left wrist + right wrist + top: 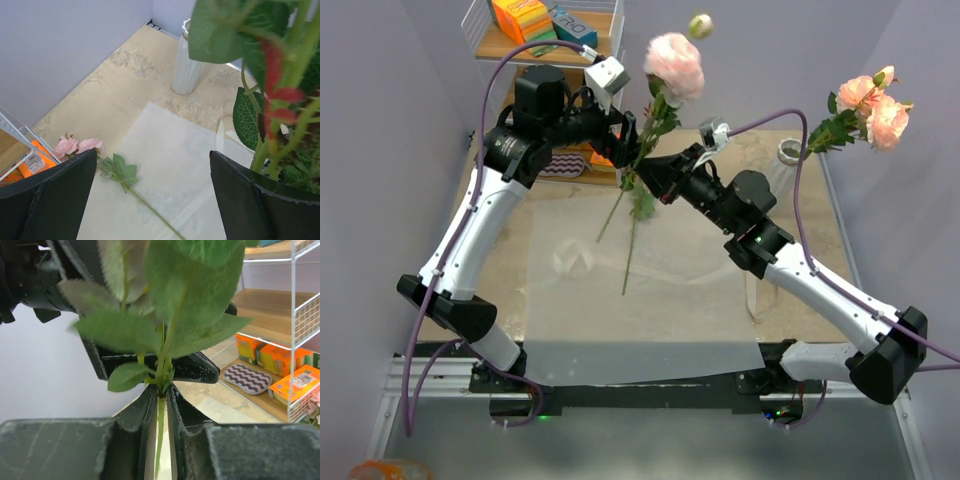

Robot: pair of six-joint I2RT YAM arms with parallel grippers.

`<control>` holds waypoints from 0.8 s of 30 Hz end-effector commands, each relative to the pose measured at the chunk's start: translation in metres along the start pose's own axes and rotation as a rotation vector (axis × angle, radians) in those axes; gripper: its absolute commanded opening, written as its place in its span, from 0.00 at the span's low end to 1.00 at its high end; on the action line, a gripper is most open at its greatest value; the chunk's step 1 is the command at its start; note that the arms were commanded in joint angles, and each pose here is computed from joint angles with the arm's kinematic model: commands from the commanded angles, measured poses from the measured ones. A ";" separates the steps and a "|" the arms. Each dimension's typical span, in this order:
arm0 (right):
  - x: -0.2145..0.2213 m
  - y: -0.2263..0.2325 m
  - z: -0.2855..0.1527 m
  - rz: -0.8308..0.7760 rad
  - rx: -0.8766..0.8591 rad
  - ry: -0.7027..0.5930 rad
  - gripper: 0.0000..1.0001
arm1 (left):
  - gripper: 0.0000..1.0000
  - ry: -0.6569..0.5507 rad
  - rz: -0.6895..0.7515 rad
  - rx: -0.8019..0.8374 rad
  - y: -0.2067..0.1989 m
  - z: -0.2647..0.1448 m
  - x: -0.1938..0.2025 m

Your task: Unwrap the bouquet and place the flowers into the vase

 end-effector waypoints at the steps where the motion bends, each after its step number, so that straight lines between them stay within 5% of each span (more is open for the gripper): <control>1: -0.018 0.012 0.008 0.002 -0.075 -0.049 0.17 | 0.99 -0.059 0.018 0.065 -0.014 -0.006 -0.017; 5: -0.018 0.010 0.011 0.005 -0.064 -0.058 0.13 | 0.99 -0.053 0.012 0.069 -0.015 -0.006 -0.014; 8: -0.025 0.011 0.007 -0.004 -0.045 -0.095 0.00 | 0.99 -0.050 0.010 0.065 -0.015 -0.007 -0.013; 15: -0.050 0.016 -0.005 -0.045 -0.026 -0.167 0.00 | 0.99 -0.057 0.015 0.045 -0.015 -0.009 -0.014; 18: -0.064 0.013 -0.008 -0.155 0.047 -0.131 0.00 | 0.99 -0.084 0.021 -0.054 -0.003 -0.018 -0.023; 24: -0.088 -0.002 -0.028 -0.351 0.257 -0.068 0.00 | 0.99 -0.258 -0.139 -0.572 0.077 -0.077 -0.046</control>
Point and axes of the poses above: each gripper's point midway between its finger pads, its own z axis out along the fingers, its own y axis along the line the jaws close on, x = y × z, the point moved 9 cm from there along -z, back along the fingers, and after that the axes turned 4 degrees about -z, right-handed, at the moved point
